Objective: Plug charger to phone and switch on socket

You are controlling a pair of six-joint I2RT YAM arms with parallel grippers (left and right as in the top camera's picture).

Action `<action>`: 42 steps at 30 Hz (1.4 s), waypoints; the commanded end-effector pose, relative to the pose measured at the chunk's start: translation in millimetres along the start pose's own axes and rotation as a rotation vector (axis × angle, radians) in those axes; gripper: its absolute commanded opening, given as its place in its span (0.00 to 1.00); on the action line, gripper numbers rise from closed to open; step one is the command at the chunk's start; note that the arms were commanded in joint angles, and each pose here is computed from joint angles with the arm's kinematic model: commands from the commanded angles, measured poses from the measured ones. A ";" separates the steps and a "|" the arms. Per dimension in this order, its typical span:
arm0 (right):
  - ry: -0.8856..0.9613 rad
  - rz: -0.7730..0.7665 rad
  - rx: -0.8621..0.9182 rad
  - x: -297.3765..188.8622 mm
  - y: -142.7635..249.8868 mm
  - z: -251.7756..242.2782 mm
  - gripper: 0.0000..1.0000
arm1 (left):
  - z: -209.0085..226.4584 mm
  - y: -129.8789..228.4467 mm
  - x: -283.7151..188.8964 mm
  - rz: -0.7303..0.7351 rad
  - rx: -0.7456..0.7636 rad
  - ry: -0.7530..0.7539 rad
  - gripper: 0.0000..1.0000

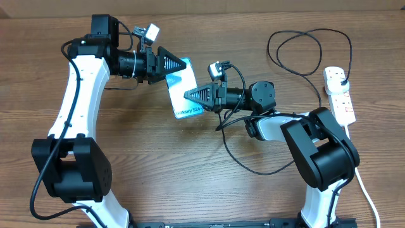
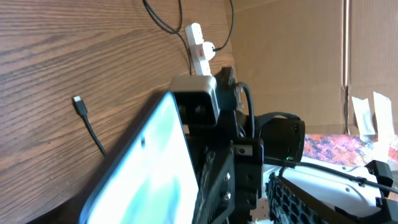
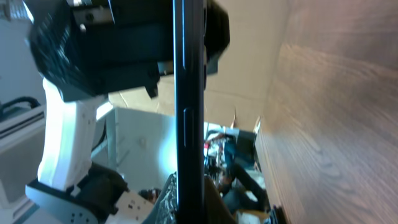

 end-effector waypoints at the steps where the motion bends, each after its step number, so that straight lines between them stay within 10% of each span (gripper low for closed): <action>1: -0.002 -0.145 -0.006 -0.5 -20.3 5.5 0.04 | -15.6 9.7 11.9 0.055 0.025 0.085 0.76; 15: -0.058 -0.132 -0.089 -0.7 -18.6 20.3 0.04 | -24.8 12.8 21.8 0.080 0.059 0.119 0.55; 26: -0.060 -0.064 -0.090 0.0 -10.3 20.1 0.04 | -24.7 8.7 21.9 0.066 0.085 0.114 0.04; 32: -0.056 0.022 -0.144 0.3 0.4 17.9 0.59 | -3.4 2.2 22.3 0.018 0.041 -0.062 0.04; 42: 0.016 0.214 -0.155 -2.8 25.5 -12.6 0.77 | 66.1 0.3 -4.3 -0.155 -0.262 -0.649 0.04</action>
Point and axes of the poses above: each gripper's point midway between its finger pads, its own x axis out along the fingers, its own z axis along the line the jaws close on, y = z × x, the point moved 5 cm from there along -x, back along the fingers, and after that the axes turned 10 degrees about -x, right-handed, at the moved point
